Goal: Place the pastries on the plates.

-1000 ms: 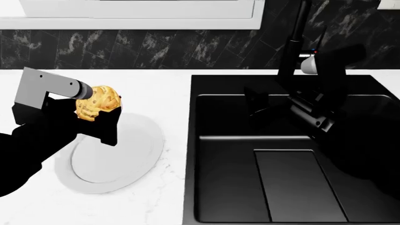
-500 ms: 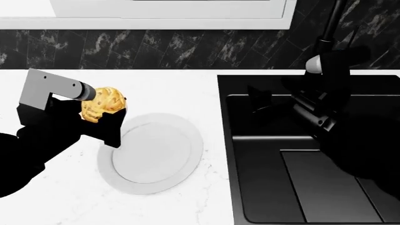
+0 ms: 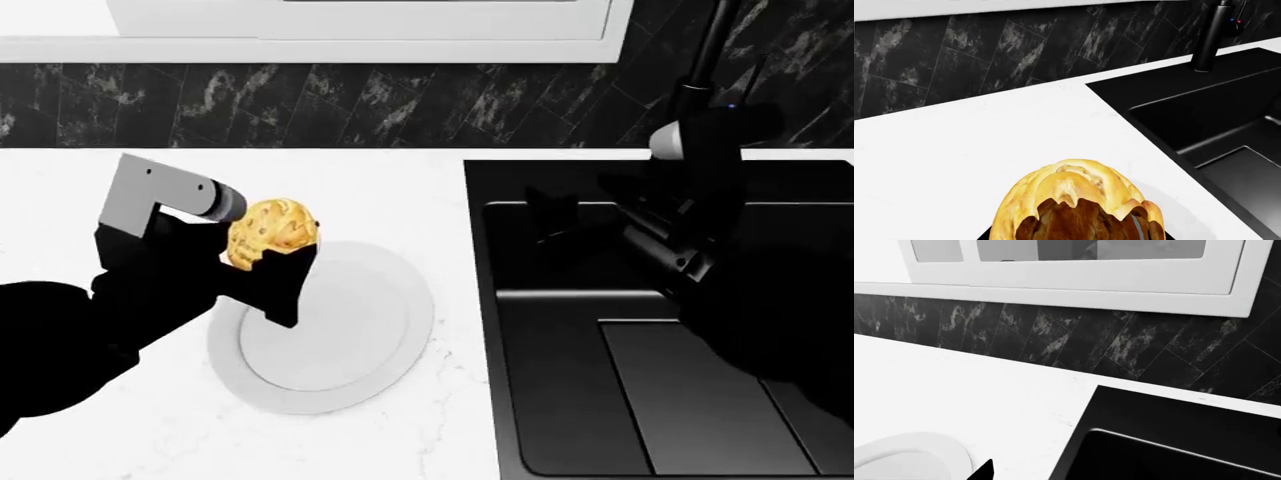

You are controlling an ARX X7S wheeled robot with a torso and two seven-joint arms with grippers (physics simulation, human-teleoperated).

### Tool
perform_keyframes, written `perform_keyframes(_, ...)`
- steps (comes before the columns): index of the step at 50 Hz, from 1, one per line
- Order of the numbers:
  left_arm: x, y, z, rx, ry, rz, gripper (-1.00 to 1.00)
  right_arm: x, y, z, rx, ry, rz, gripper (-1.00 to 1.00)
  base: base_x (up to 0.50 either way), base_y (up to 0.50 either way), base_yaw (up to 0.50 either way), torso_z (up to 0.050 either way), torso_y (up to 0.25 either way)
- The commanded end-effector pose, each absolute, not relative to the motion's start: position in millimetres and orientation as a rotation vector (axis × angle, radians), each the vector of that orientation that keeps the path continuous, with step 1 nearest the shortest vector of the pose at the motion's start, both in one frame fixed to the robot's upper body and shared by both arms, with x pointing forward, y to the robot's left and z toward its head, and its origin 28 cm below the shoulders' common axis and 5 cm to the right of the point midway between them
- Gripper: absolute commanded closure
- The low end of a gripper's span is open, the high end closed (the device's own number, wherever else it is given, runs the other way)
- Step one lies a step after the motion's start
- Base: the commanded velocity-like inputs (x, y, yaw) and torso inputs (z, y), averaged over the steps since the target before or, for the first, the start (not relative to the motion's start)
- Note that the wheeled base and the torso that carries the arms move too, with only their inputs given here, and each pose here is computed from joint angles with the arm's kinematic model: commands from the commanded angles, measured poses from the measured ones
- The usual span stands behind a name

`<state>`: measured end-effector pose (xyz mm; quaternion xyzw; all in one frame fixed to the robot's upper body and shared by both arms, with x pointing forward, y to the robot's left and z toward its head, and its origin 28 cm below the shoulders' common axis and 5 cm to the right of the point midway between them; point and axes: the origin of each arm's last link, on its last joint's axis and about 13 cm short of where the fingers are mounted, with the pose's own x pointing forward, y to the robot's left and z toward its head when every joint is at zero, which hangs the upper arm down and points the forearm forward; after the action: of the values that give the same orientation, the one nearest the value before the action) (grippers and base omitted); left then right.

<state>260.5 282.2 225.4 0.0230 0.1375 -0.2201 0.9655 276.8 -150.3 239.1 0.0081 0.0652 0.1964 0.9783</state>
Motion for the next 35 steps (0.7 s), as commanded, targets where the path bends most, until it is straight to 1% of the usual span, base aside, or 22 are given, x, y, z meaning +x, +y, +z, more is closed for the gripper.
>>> perform_keyframes(1, 264.8, 273.7, 215.4, 0.023, 0.316, -0.48, 1.0, 277.0, -150.6, 237.9, 0.021, 0.136, 0.395, -1.0, 0.0, 0.0, 0.0, 0.0, 0.0)
perform_keyframes(6, 261.7, 278.0, 210.0, 0.018, 0.334, -0.487, 1.0, 277.3, -150.9, 236.9, 0.021, 0.138, 0.395, -1.0, 0.0, 0.0, 0.0, 0.0, 0.0)
perform_keyframes(8, 265.4, 272.0, 206.5, 0.017, 0.341, -0.492, 1.0, 277.2, -150.9, 236.9, 0.024, 0.138, 0.395, -1.0, 0.0, 0.0, 0.0, 0.0, 0.0)
perform_keyframes(13, 265.3, 272.0, 203.2, 0.015, 0.353, -0.504, 1.0, 277.1, -150.8, 234.8, 0.023, 0.143, 0.395, -1.0, 0.0, 0.0, 0.0, 0.0, 0.0)
perform_keyframes(16, 267.4, 266.8, 202.6, 0.019, 0.358, -0.519, 1.0, 277.3, -150.8, 234.0, 0.022, 0.145, 0.396, -1.0, 0.0, 0.0, 0.0, 0.0, 0.0)
perform_keyframes(18, 266.2, 269.3, 202.8, 0.024, 0.36, -0.521, 1.0, 277.5, -151.1, 233.8, 0.022, 0.146, 0.395, -1.0, 0.0, 0.0, 0.0, 0.0, 0.0)
perform_keyframes(31, 276.8, 259.1, 198.9, 0.03, 0.381, -0.543, 1.0, 276.4, -150.8, 230.1, 0.025, 0.163, 0.404, -1.0, 0.0, 0.0, 0.0, 0.0, 0.0)
perform_keyframes(33, 272.7, 264.8, 198.2, 0.03, 0.386, -0.542, 1.0, 276.4, -150.8, 230.1, 0.025, 0.164, 0.404, -1.0, 0.0, 0.0, 0.0, 0.0, 0.0)
perform_keyframes(35, 275.4, 262.0, 196.8, 0.03, 0.389, -0.539, 1.0, 276.5, -151.0, 230.5, 0.027, 0.163, 0.403, -1.0, 0.0, 0.0, 0.0, 0.0, 0.005)
